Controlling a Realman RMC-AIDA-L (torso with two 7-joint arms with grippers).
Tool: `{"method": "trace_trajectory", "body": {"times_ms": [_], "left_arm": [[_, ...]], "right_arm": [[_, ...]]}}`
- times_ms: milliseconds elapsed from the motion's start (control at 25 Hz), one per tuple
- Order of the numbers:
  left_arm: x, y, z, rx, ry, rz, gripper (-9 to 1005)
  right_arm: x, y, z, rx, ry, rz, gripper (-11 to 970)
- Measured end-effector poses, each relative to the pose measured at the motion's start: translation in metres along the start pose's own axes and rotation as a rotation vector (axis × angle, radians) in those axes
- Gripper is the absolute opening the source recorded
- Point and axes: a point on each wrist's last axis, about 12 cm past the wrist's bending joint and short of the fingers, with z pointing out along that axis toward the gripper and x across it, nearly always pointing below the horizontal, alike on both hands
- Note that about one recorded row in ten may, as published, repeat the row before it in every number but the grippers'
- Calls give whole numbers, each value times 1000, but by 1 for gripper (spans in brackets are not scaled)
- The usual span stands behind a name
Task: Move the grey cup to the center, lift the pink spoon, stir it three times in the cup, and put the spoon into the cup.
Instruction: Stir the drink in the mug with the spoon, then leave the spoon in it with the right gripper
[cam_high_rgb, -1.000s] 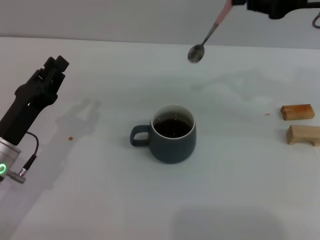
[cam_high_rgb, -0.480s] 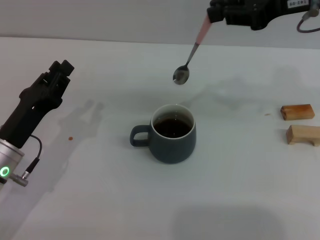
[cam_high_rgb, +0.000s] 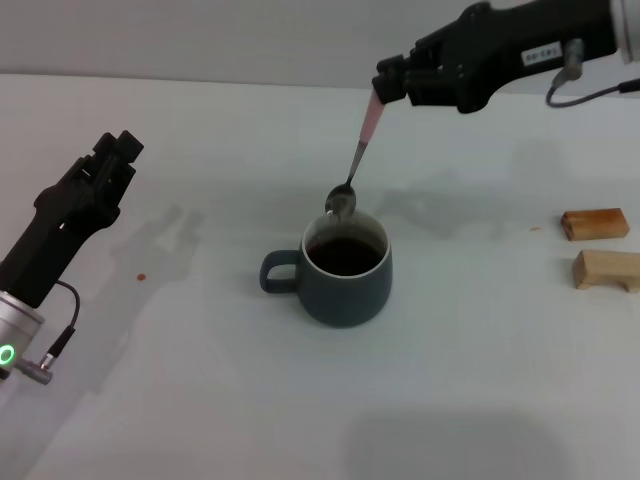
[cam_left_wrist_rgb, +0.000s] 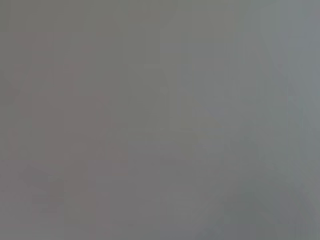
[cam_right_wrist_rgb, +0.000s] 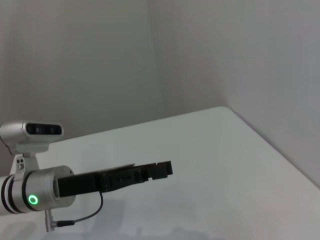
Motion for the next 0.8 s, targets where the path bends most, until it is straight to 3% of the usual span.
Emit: {"method": "trace_trajectory", "body": {"times_ms": [800], "left_arm": [[2, 0, -3, -1, 8, -6, 315]], "right_arm": [[29, -8, 44, -18, 46, 98, 87]]}}
